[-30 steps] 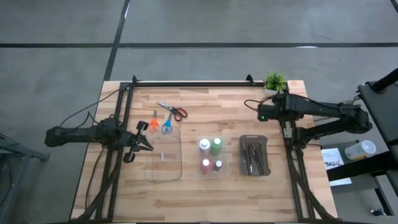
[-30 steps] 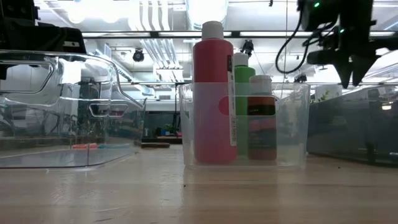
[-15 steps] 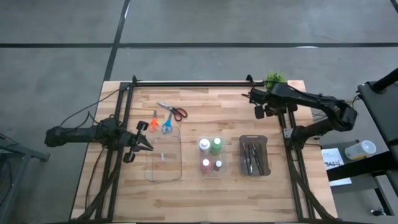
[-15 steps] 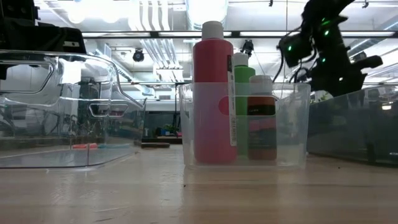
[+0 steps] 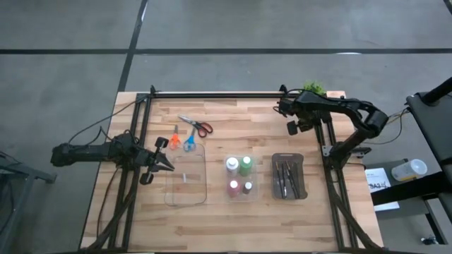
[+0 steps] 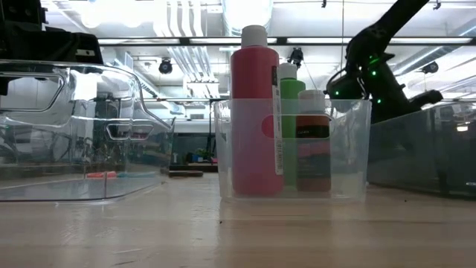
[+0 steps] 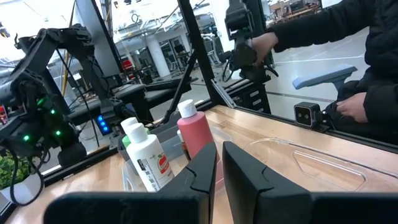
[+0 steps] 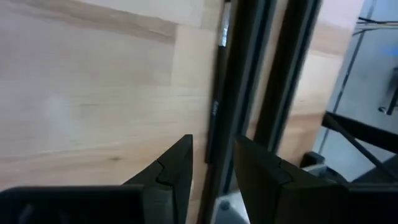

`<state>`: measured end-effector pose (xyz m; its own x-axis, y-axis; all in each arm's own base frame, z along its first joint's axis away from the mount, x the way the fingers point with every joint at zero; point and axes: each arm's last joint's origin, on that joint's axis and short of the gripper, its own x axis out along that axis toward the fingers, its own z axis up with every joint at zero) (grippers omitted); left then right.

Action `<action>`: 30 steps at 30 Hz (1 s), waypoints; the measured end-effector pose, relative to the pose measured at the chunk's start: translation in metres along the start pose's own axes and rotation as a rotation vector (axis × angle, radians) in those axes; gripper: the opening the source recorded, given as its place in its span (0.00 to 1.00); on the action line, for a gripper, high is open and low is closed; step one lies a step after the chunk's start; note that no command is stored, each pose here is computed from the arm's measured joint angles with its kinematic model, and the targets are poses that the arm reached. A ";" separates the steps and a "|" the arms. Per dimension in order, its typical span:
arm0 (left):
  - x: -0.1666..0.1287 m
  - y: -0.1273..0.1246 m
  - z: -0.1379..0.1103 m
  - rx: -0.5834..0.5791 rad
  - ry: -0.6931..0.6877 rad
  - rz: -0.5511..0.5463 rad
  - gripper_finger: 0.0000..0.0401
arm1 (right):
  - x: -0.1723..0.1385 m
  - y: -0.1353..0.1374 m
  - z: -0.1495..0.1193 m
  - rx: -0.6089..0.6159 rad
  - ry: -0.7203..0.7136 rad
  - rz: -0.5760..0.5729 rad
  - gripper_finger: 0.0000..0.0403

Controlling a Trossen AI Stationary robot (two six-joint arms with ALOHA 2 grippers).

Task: Pick & Place Paint Supplies
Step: Put the silver paintbrush into the black bin

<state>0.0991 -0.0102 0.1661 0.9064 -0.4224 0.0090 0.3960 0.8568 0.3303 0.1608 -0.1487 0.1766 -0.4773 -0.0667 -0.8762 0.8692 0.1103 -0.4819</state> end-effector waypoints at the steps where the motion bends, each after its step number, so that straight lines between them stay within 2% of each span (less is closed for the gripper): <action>1: 0.000 0.000 0.000 0.000 0.000 -0.001 0.09 | 0.002 0.000 0.001 0.003 -0.001 0.004 0.27; 9: 0.000 0.000 0.000 0.000 0.000 0.000 0.09 | 0.021 -0.010 -0.004 0.038 0.034 -0.011 0.27; 16: 0.000 0.000 0.000 0.000 0.000 -0.001 0.09 | 0.034 -0.010 -0.007 0.096 -0.010 0.076 0.27; 25: 0.000 0.000 0.000 0.000 0.000 0.000 0.09 | 0.036 -0.011 -0.004 0.060 -0.014 0.088 0.27; 30: 0.000 0.000 0.000 0.000 -0.001 -0.001 0.09 | 0.042 -0.015 -0.002 0.082 0.003 0.082 0.27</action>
<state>0.0991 -0.0103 0.1662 0.9061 -0.4230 0.0093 0.3965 0.8565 0.3304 0.1275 -0.1509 0.1471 -0.4046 -0.0582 -0.9127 0.9129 0.0338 -0.4068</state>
